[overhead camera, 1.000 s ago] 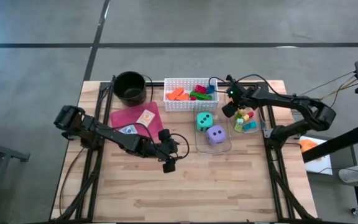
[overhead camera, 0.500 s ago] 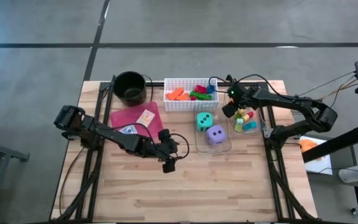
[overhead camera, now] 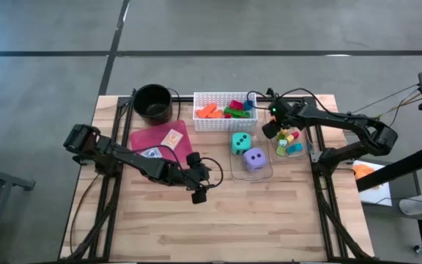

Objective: Pick & Place Toys
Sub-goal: Put the small dark yellow game piece into the right transparent bin, then return to Home Position

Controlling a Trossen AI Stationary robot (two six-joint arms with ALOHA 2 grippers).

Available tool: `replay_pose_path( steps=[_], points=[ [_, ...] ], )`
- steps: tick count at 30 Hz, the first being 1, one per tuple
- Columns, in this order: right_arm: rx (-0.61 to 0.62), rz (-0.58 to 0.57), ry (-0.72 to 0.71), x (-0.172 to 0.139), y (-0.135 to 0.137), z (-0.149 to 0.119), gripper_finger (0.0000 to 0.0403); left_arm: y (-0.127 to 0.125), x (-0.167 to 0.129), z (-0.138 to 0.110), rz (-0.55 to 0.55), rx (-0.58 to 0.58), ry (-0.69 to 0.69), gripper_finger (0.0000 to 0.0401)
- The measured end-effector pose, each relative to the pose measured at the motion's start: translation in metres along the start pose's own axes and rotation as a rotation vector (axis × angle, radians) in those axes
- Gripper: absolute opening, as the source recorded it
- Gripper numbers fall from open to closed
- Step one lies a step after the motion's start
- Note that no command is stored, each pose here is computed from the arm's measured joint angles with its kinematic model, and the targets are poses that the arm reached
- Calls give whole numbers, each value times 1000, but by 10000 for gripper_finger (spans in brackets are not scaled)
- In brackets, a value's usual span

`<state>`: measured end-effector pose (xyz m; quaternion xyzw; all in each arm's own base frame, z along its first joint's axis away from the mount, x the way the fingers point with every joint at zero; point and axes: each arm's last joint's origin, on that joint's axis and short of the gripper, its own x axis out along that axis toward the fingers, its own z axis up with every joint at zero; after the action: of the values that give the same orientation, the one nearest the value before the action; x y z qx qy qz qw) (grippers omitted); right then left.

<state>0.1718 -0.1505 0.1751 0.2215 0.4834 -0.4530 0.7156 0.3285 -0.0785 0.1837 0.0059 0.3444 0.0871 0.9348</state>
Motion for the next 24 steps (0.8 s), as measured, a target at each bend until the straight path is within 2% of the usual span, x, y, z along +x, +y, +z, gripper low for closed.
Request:
replay_pose_path(
  steps=[7,14,18,24],
  points=[
    [15,-3,4,1,0,-1,167,0,0,0,0,0,0,286],
    [42,60,-15,1,2,2,171,0,0,0,0,-2,0,286],
    [53,86,-40,1,3,4,203,0,0,0,0,-2,0,286],
    [57,73,-38,2,0,5,279,0,0,0,0,-2,0,286]
  ],
)
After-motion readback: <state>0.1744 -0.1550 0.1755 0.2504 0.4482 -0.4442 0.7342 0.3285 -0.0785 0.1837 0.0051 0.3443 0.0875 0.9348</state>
